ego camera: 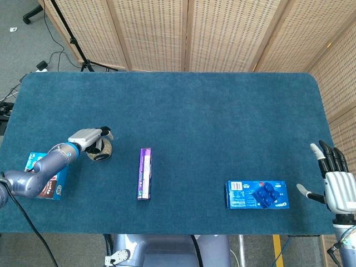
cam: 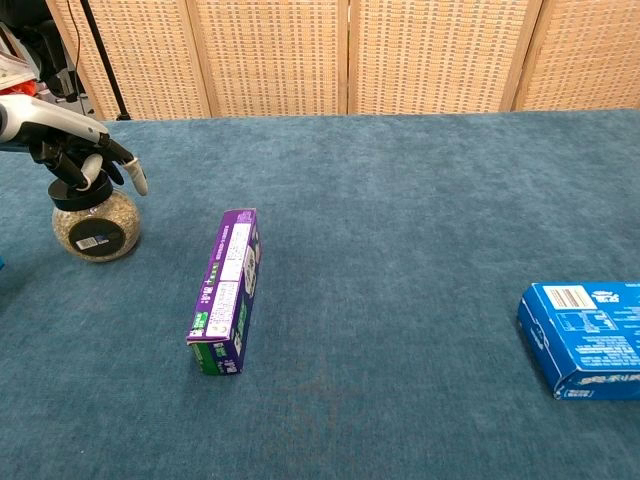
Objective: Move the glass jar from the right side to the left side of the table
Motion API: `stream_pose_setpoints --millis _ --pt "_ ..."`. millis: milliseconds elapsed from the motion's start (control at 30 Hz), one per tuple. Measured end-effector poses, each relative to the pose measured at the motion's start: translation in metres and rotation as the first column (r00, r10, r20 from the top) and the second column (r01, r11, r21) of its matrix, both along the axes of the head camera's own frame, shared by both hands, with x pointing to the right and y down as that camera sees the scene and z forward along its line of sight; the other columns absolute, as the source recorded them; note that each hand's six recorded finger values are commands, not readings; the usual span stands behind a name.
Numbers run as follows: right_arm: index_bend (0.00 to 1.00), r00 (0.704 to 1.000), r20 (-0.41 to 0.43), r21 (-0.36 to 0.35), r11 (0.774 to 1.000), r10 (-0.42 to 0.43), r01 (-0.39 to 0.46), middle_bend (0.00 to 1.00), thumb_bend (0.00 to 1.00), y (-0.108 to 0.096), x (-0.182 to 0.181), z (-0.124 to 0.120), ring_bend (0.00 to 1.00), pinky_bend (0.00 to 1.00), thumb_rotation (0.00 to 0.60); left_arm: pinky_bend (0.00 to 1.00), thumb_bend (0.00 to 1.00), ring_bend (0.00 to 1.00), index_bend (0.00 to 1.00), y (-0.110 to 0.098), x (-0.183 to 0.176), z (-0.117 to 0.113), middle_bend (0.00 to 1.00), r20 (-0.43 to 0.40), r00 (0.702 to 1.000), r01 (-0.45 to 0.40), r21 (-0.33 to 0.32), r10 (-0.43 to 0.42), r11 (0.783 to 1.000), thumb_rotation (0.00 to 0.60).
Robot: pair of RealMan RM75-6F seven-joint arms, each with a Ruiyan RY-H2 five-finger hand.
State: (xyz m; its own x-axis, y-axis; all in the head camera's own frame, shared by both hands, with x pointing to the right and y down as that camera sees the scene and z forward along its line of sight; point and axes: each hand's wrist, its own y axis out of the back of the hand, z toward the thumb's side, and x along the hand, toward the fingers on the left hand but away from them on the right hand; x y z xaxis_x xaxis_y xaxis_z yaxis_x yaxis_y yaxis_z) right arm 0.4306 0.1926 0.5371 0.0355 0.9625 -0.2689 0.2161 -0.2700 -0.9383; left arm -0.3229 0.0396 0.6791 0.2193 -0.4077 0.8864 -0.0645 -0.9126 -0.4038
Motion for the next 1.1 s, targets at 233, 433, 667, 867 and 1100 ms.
stream_pose_setpoints --millis 233,433,667,867,1100 --pt "0.0 1.0 0.004 0.003 1.0 0.001 -0.001 0.0 0.0 0.0 0.001 -0.002 0.0 0.0 0.6 0.26 1.0 0.12 0.29 0.019 0.0 -0.005 0.13 -0.02 0.999 -0.036 -0.024 0.035 0.999 0.6" --pt "0.0 1.0 0.006 0.008 1.0 0.0 0.0 0.0 0.0 0.0 0.0 -0.003 0.0 0.0 0.6 0.26 1.0 0.12 0.29 0.038 0.003 -0.008 0.13 -0.036 0.996 -0.085 -0.044 0.083 0.995 0.6" --pt "0.0 1.0 0.007 0.012 1.0 0.001 -0.001 0.0 0.0 0.001 0.001 -0.004 0.0 0.0 0.6 0.26 1.0 0.12 0.29 0.057 0.011 -0.011 0.13 -0.067 0.989 -0.134 -0.062 0.13 0.989 0.6" --pt "0.0 1.0 0.007 0.014 1.0 0.0 0.0 0.0 0.0 0.001 0.0 -0.005 0.0 0.0 0.6 0.26 1.0 0.12 0.29 0.069 0.019 -0.016 0.13 -0.099 0.983 -0.161 -0.077 0.154 0.984 0.6" --pt "0.0 1.0 0.007 0.015 1.0 0.001 -0.001 0.0 0.0 0.001 0.001 -0.005 0.0 0.0 0.6 0.22 1.0 0.07 0.29 0.072 0.018 -0.022 0.08 -0.099 0.979 -0.186 -0.076 0.178 0.98 0.6"
